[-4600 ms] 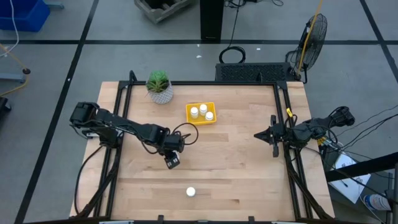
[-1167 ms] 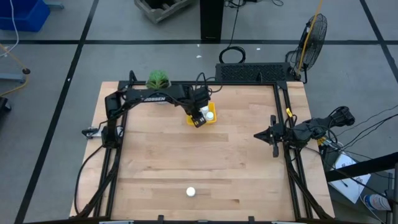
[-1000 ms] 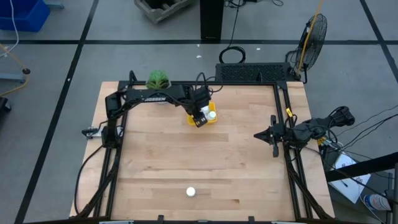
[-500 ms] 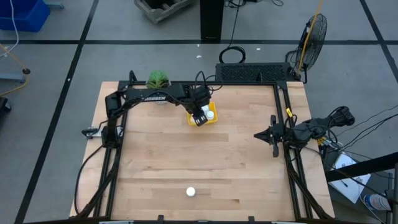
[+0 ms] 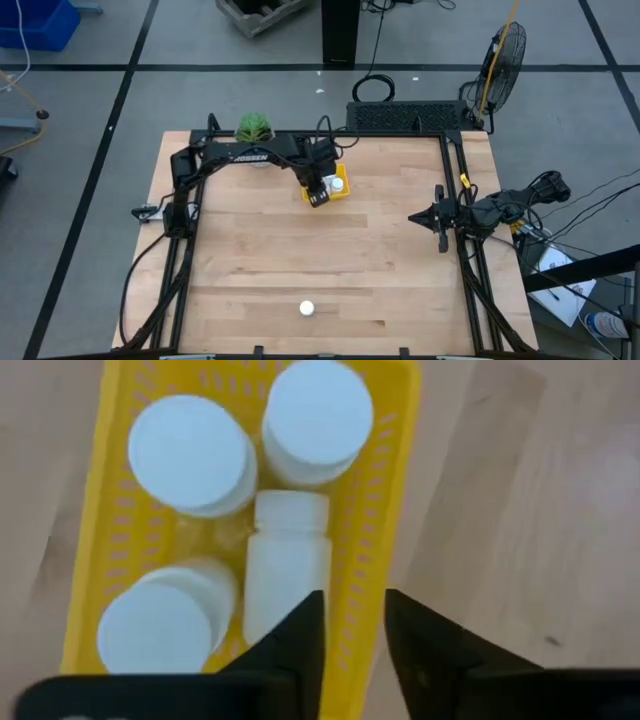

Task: Pick and place pill bottles into a basket
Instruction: Put the top white pill bottle into the yellow basket

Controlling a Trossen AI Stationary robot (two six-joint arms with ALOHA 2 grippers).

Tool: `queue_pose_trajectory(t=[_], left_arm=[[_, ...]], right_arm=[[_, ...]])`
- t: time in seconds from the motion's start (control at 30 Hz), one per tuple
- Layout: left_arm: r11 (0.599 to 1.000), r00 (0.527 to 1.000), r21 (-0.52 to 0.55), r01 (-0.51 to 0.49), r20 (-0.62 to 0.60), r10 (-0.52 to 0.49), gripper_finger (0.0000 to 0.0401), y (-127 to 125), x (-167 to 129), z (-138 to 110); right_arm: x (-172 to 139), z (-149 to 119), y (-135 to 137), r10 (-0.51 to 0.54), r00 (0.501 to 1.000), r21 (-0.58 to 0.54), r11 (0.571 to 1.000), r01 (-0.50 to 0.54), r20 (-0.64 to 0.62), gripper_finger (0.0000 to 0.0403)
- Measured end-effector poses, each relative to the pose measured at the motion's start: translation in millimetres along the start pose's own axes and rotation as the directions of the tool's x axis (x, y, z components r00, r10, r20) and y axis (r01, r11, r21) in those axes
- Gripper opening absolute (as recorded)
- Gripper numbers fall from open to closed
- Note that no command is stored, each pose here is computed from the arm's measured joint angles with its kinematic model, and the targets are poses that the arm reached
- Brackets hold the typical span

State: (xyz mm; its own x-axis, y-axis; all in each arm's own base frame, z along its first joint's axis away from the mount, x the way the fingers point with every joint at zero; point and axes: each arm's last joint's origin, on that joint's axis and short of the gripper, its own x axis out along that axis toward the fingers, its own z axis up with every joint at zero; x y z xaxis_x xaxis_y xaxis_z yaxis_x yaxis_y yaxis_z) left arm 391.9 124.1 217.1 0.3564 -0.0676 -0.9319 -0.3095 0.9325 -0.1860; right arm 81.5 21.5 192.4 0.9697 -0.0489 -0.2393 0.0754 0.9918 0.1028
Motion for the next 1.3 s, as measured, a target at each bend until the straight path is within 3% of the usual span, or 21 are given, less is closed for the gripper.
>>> queue_pose_trajectory(t=[0.23, 0.43, 1.03, 1.3], left_arm=[[1.000, 0.999, 0.013, 0.013, -0.044, -0.012, 0.0190, 5, 18, -1], [1.000, 0.999, 0.020, 0.016, -0.038, -0.015, 0.0210, 7, 26, 1], [0.998, 0.998, -0.004, 0.057, 0.001, -0.057, 0.0119, 18, 20, 4], [0.995, 0.995, -0.023, 0.094, -0.022, -0.094, 0.0098, 17, 20, 2]], right_arm=[[0, 0, 0, 0.000, 1.000, 0.000, 1.000, 0.000, 0.000, 0.0000], [0, 0, 0, 0.000, 1.000, 0.000, 1.000, 0.000, 0.001, 0.0000], [0, 0, 0, 0.000, 1.000, 0.000, 1.000, 0.000, 0.000, 0.0000], [0, 0, 0, -0.001, 1.000, 0.000, 1.000, 0.001, 0.000, 0.0000]])
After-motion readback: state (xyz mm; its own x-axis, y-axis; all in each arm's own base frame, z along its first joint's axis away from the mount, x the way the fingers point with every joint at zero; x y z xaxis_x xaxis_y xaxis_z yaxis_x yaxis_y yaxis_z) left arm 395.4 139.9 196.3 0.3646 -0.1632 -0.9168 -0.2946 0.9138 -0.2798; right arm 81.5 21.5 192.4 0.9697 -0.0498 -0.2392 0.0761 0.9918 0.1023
